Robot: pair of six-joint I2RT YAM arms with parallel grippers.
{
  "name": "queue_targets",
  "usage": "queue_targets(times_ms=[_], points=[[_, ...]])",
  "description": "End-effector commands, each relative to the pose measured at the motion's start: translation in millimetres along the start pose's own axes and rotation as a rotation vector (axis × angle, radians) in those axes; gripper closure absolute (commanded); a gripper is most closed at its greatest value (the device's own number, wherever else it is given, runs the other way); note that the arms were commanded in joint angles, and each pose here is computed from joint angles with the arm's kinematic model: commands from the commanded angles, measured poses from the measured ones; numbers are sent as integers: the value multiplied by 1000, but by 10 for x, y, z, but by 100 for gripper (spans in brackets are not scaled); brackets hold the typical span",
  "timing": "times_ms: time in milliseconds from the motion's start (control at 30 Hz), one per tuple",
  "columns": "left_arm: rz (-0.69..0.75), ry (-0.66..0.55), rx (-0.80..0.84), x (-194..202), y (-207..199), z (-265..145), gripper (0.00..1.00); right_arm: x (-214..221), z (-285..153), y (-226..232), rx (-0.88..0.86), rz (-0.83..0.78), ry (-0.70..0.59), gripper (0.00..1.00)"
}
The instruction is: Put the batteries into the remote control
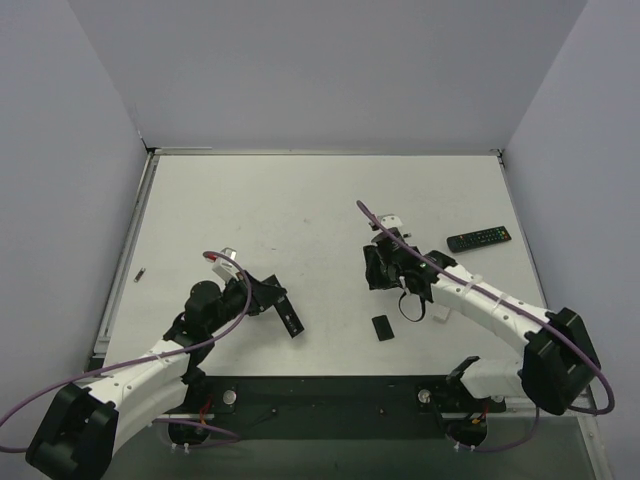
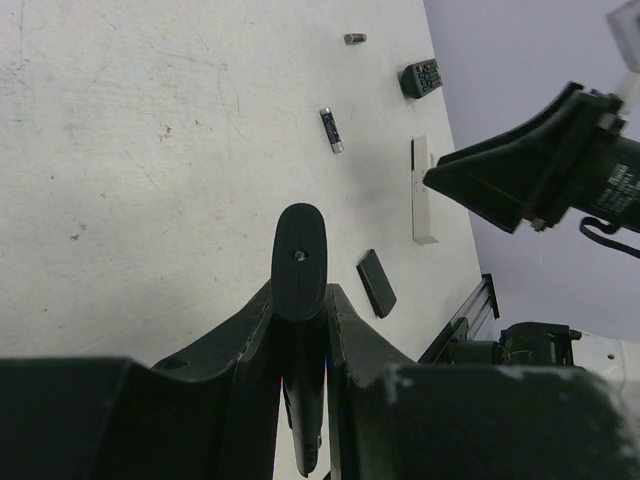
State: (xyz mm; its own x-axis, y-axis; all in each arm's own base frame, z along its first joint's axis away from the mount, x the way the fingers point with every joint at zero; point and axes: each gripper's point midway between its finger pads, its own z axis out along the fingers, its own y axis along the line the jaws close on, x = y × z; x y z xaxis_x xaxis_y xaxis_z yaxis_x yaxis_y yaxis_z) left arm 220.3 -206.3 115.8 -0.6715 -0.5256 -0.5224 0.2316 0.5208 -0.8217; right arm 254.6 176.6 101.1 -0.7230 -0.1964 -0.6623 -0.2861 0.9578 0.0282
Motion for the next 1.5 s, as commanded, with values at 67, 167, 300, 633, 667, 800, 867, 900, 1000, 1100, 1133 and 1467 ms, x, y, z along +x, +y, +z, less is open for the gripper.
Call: queue_targets(times_ms=[67, 167, 300, 633, 667, 800, 867, 900, 1000, 1100, 1133, 1467], points=[[4, -49, 95, -139, -226, -18, 100, 25, 315, -116, 62, 108, 96, 61], [-3, -51, 98, -139, -230, -22, 100, 11, 502, -132, 60, 144, 118, 66], [-19, -49, 106, -127, -237, -34, 100, 29, 717, -126, 59, 159, 157, 70], [-30, -51, 120, -136, -273, -46, 100, 185, 1000, -249, 151, 158, 247, 71], [-35, -49, 121, -134, -276, -45, 100, 216, 1012, -264, 158, 152, 255, 71], [-42, -52, 128, -142, -295, -45, 100, 296, 1037, -293, 169, 136, 274, 78], [-50, -55, 135, -150, -311, -47, 100, 324, 1041, -286, 162, 127, 285, 89], [-55, -53, 136, -146, -310, -46, 100, 323, 1038, -274, 155, 123, 286, 93], [-73, -57, 150, -150, -337, -55, 100, 287, 965, -197, 114, 112, 272, 100], [-95, -62, 162, -150, -349, -63, 100, 185, 771, -43, 57, 55, 235, 100], [-100, -71, 172, -166, -367, -66, 100, 148, 694, -3, 43, 27, 229, 100], [-232, -124, 235, -234, -446, -136, 100, -264, -469, 898, -287, -153, 122, 100]])
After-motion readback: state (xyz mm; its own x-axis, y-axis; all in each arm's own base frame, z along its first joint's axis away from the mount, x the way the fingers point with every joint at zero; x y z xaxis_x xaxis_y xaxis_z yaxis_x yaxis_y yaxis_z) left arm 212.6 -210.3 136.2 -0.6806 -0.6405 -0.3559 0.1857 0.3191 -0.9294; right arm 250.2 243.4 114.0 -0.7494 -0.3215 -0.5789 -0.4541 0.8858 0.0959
